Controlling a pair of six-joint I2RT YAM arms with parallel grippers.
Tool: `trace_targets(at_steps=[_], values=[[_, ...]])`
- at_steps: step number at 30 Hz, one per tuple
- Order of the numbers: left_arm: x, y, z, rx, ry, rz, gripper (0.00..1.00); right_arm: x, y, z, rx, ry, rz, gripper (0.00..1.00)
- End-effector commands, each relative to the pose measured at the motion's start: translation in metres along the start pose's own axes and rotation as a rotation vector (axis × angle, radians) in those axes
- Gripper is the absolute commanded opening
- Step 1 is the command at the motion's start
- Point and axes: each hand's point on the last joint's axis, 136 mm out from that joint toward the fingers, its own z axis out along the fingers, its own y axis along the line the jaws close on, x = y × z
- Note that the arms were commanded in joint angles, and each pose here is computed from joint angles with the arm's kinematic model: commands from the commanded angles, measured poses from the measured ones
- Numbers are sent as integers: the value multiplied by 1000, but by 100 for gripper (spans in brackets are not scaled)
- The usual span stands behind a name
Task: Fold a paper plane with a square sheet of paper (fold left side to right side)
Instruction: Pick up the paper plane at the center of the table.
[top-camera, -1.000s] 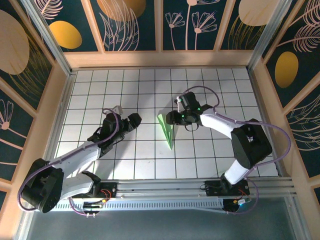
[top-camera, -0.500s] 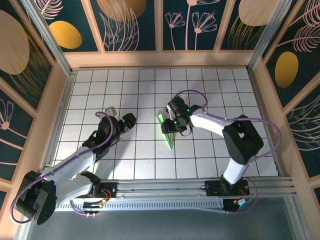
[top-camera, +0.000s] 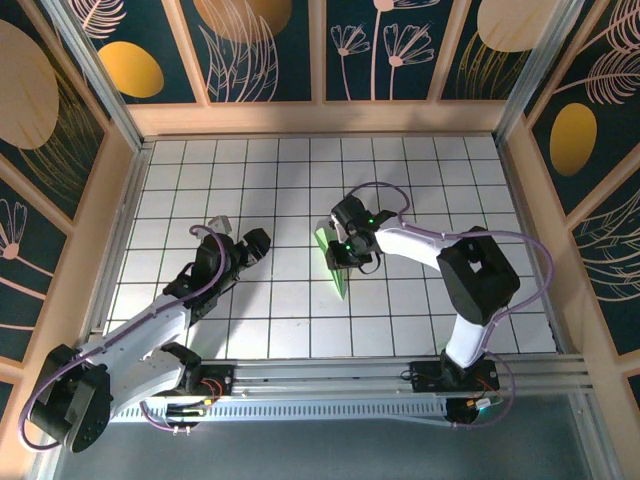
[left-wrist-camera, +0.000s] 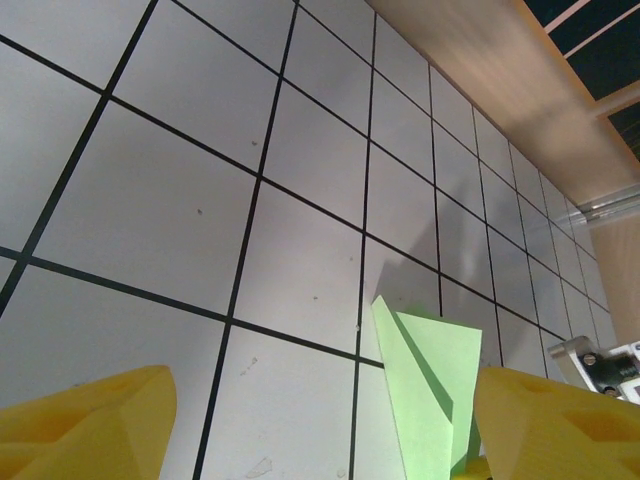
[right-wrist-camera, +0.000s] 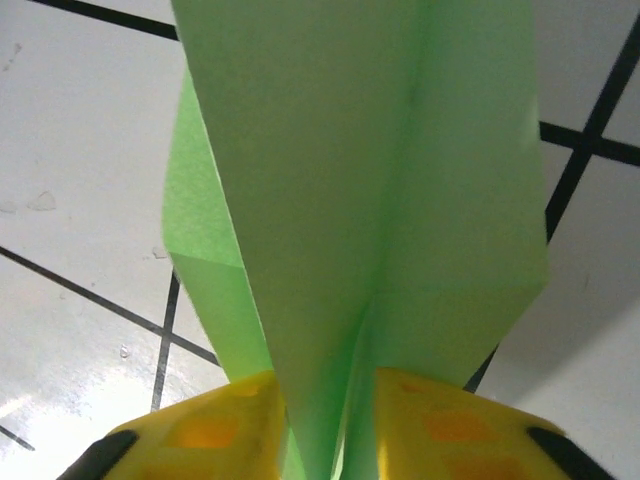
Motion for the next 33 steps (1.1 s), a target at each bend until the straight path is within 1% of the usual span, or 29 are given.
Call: trace_targets(at_steps=[1,5,19,23,27,30,31,33], values=[[-2,8,-3,-28,-15,16,78,-3,0,1,29,8,4,23],[-2,9,-4,-29,-18,16,78,-3,0,4,33,10,18,17],[-1,13,-6,-32,-26,9,78,5,-2,23,61,42,67,16],[-2,13,-8,-32,-32,6,78,3,-5,22,81,31,79,14],[-5,13,-11,-35,-45,9,79,-14,-3,11,74,-17,108,12],[-12,11,-15,-45,-63,30,79,-46,2,-8,21,-90,158,10],[-13,12,-16,-57,-65,42,80,-58,1,-14,31,-114,160,10],[-17,11,-20,-72,-69,68,80,-76,-10,-21,102,-128,153,9]])
